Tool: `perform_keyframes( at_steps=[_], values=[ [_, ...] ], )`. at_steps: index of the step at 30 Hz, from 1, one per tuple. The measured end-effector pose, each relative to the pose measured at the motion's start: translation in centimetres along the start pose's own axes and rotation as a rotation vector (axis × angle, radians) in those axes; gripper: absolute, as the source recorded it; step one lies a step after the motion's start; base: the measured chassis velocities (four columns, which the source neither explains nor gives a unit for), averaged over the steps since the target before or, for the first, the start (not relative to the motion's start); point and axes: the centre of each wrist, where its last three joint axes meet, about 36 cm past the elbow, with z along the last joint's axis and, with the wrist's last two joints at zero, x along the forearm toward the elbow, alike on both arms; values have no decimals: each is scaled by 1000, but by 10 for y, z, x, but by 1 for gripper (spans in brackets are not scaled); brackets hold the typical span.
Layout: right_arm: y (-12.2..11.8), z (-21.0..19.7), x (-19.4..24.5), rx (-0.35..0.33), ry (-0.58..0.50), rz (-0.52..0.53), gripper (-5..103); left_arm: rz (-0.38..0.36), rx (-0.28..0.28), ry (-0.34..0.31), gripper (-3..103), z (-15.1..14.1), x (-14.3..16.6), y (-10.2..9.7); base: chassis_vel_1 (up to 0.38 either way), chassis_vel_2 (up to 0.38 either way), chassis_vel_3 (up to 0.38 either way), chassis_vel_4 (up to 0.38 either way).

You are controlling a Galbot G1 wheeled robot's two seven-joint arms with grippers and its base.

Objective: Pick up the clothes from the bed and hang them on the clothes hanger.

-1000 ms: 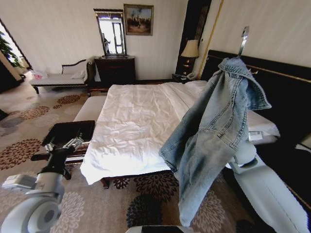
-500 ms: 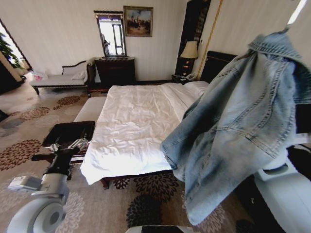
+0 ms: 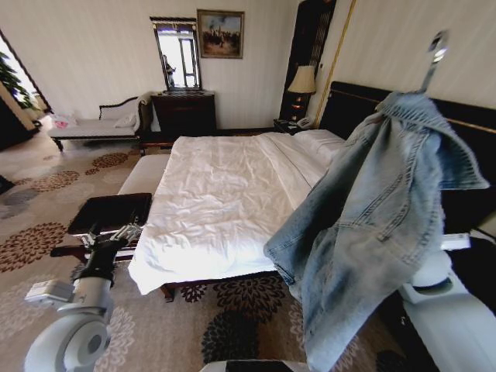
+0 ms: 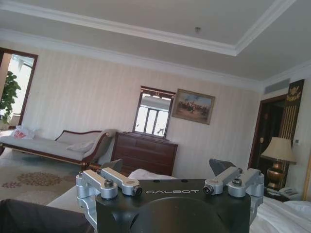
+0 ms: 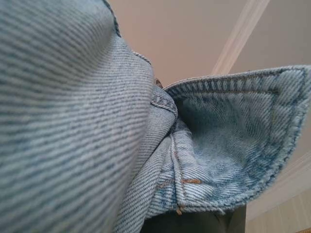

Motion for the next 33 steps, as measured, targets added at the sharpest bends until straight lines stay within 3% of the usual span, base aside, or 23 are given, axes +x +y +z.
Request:
perform_keyframes(
  at_steps=[14,33],
  values=[
    [9,5,16,12,26,-9,17,59,18,-32,100,9,-1,4,0,0,0,0],
    [7,2,19,16,24,4,17,75,17,-43,100,8,2,3,-42,-43,-42,-43]
  ],
)
